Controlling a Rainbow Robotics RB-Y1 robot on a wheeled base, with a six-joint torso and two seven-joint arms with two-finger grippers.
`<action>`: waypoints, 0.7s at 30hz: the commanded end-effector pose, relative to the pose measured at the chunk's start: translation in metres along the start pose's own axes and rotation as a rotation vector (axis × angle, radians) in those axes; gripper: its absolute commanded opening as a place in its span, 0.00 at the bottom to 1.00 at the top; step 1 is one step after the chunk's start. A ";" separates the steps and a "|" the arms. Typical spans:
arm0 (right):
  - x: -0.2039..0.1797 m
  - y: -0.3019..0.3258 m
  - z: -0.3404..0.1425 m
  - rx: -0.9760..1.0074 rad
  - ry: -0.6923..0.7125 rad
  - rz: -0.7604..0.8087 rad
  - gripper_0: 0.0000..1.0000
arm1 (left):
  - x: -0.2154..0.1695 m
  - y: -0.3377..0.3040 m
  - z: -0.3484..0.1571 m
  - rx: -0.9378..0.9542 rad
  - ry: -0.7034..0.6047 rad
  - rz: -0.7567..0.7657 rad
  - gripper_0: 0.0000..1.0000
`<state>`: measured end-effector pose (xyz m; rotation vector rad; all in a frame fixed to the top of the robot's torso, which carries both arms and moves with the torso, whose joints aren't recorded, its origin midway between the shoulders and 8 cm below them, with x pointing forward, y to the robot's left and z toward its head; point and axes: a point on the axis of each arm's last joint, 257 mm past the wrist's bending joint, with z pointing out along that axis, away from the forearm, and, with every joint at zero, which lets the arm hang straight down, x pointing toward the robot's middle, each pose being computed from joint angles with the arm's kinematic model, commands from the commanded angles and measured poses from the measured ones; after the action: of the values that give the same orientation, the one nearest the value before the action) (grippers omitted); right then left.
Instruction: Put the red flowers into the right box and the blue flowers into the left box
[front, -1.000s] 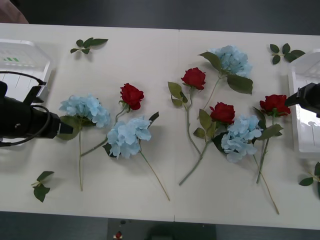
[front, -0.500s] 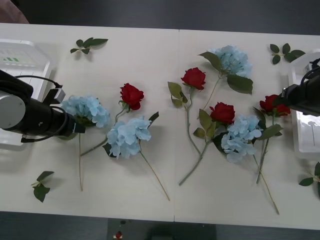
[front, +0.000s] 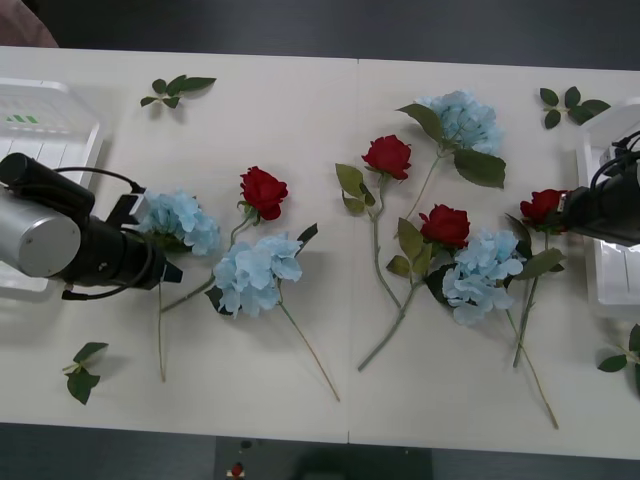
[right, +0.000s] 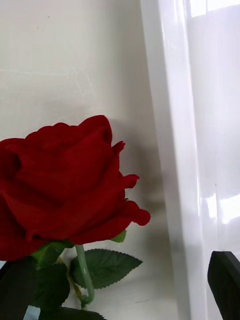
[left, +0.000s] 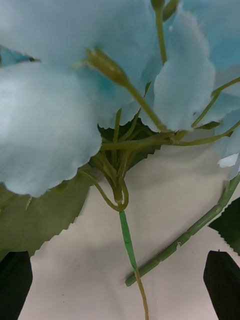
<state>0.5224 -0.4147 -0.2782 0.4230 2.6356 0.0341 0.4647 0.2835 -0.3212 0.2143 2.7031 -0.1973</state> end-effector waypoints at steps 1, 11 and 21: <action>-0.008 0.016 -0.003 -0.024 -0.022 -0.005 1.00 | -0.020 -0.006 -0.003 -0.001 -0.040 -0.028 1.00; 0.003 0.030 0.003 -0.046 0.003 -0.005 1.00 | -0.029 -0.007 0.015 -0.009 -0.041 -0.051 1.00; 0.018 0.035 0.016 -0.060 0.034 0.018 1.00 | -0.029 -0.002 0.015 -0.028 -0.043 -0.030 0.00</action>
<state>0.5215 -0.3907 -0.2918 0.4269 2.6581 0.0872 0.4846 0.2753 -0.3386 0.1856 2.7007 -0.1707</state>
